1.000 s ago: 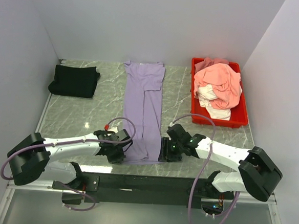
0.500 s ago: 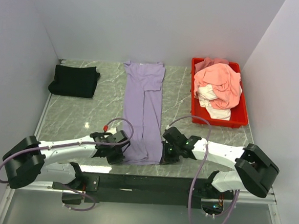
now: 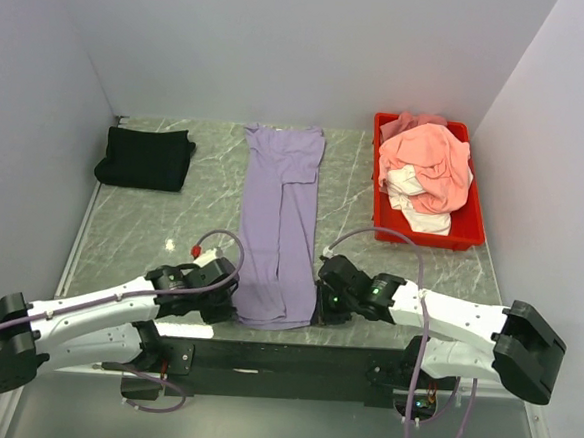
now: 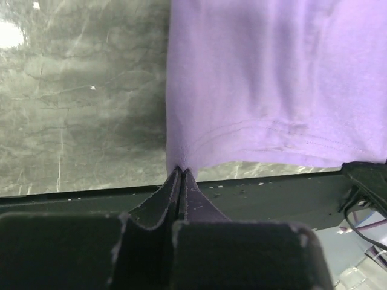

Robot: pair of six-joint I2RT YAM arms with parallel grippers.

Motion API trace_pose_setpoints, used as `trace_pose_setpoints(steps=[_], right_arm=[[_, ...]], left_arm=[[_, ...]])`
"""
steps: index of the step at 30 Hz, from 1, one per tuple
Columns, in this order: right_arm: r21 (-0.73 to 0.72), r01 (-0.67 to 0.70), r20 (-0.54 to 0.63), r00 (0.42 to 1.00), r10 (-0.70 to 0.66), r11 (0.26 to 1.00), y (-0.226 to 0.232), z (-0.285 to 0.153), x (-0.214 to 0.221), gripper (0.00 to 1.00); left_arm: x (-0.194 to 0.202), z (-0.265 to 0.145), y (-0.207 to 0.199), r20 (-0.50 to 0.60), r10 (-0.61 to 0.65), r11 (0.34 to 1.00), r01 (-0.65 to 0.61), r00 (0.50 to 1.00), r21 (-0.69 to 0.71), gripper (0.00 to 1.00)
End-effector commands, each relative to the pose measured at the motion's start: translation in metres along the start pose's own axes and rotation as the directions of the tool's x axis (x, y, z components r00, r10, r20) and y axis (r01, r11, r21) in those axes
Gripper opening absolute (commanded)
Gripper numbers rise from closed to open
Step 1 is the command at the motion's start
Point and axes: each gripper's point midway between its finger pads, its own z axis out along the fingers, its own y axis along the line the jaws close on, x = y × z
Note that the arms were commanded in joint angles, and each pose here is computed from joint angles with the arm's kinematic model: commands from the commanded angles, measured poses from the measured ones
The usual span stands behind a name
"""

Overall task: Fold and stack the t-shirts
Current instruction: Fold the tshirt

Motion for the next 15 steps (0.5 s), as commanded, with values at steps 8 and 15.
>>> trace_pose_setpoints(steps=[8, 15], right_arm=[[0.015, 0.039, 0.25, 0.967, -0.041, 0.999, 0.018, -0.04, -0.094, 0.0], [-0.007, 0.04, 0.363, 0.931, -0.034, 0.999, 0.03, -0.059, -0.16, 0.0]], left_arm=[[-0.067, -0.028, -0.052, 0.222, -0.016, 0.994, -0.008, 0.975, 0.109, 0.0], [-0.142, -0.038, -0.072, 0.351, -0.042, 0.988, -0.013, 0.936, 0.155, 0.0]])
